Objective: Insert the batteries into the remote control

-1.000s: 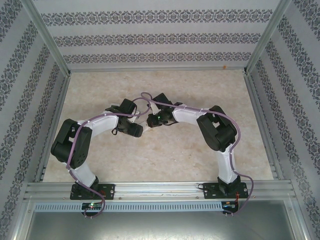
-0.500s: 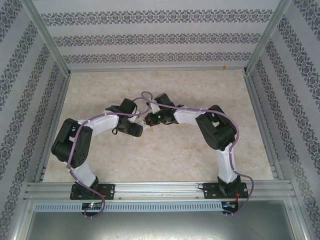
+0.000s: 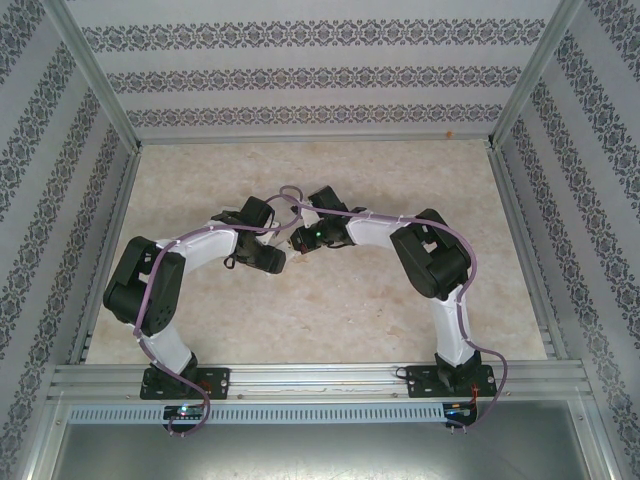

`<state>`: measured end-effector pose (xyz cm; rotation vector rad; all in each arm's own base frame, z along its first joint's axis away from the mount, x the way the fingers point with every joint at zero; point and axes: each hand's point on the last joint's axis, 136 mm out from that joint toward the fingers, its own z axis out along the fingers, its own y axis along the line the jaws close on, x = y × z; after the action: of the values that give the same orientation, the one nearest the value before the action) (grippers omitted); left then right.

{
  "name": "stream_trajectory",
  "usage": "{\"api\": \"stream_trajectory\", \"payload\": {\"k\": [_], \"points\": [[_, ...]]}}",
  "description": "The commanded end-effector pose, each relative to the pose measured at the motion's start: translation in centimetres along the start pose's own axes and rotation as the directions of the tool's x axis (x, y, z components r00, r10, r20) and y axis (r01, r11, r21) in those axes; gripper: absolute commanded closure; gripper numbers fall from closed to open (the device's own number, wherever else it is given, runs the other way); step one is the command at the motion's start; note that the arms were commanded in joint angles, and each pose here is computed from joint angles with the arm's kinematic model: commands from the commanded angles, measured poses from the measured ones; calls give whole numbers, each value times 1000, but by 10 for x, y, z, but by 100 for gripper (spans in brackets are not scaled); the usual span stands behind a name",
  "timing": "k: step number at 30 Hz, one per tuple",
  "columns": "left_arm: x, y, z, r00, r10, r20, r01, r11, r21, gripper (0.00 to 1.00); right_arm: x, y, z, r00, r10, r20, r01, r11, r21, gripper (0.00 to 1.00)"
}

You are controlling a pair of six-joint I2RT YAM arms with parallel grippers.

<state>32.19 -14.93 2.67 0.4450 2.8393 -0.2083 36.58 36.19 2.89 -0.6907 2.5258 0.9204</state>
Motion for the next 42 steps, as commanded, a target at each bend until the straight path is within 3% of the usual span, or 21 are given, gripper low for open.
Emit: {"api": "stream_trajectory", "payload": {"k": [1,9,14,22,30,42], "points": [[20,35,13,996,-33,-81,20,987,-159,26,47,-1,8,985,9,-174,-7,1000,14,95],[20,36,14,996,-35,-88,20,987,-159,26,60,-9,5,961,56,-271,-35,996,81,95],[19,35,14,996,-33,-85,19,987,-160,26,57,-12,10,963,113,-246,-92,991,94,93],[19,35,13,996,-34,-81,21,988,-156,26,65,-20,18,952,224,-209,-175,958,227,92],[19,34,13,996,-32,-80,19,988,-152,26,77,-18,35,992,107,-65,-90,969,228,94],[18,34,13,996,-33,-79,21,988,-151,26,43,12,13,998,59,-12,-58,993,108,78]]}}
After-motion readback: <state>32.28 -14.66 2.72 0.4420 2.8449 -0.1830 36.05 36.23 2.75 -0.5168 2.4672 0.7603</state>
